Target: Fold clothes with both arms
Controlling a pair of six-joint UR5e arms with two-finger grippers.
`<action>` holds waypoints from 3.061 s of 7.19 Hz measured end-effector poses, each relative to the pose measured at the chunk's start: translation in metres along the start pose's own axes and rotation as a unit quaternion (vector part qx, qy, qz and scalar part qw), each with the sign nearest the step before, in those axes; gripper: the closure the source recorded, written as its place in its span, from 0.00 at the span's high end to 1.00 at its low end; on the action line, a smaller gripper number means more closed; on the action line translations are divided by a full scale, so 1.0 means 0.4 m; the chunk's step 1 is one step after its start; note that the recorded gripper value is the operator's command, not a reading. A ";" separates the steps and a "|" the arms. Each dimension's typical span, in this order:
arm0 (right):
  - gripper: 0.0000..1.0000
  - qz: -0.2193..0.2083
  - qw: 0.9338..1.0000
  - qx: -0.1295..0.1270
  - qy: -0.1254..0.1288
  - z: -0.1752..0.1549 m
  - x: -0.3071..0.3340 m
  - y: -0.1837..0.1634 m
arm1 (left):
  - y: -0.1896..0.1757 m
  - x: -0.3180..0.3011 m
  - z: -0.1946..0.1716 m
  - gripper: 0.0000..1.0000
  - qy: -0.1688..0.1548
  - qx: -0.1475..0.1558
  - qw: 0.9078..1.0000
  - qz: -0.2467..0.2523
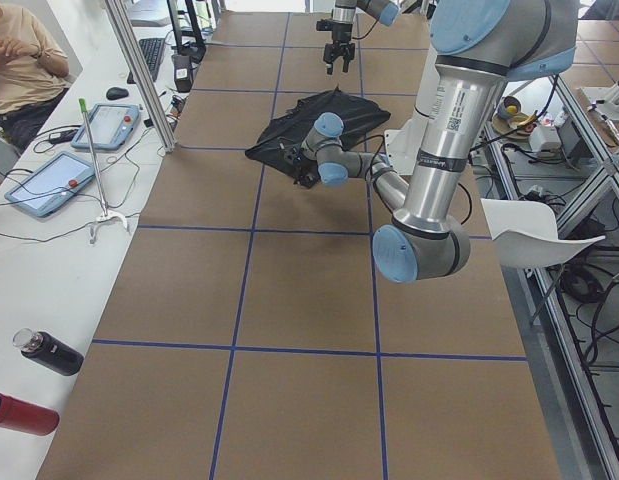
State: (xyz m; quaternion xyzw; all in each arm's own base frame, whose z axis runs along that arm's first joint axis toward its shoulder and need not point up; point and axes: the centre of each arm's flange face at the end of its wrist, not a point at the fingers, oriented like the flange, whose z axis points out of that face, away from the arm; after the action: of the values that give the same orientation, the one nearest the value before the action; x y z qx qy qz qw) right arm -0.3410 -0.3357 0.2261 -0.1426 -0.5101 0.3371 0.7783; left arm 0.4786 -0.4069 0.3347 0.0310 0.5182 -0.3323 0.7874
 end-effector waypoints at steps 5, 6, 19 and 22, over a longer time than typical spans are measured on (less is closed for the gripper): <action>1.00 0.008 1.000 0.013 0.000 0.031 -0.034 -0.033 | 0.055 -0.025 0.038 0.53 -0.019 -0.007 1.000 -0.001; 1.00 0.008 1.000 0.013 0.000 0.033 -0.036 -0.033 | 0.057 -0.027 0.039 0.53 -0.019 -0.008 1.000 0.000; 1.00 0.008 1.000 0.013 -0.008 0.018 -0.058 -0.033 | 0.044 0.010 -0.024 0.00 -0.011 -0.004 1.000 0.011; 1.00 0.010 1.000 0.014 -0.012 0.007 -0.066 -0.043 | -0.206 0.120 -0.019 0.00 0.001 0.068 0.995 0.076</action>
State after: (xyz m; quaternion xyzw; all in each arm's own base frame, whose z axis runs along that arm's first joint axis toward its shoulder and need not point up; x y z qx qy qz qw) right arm -0.3435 -0.3663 0.2187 -0.1331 -0.5131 0.3538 0.7707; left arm 0.4383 -0.4914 0.3154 0.1241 0.4916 -0.3056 0.8060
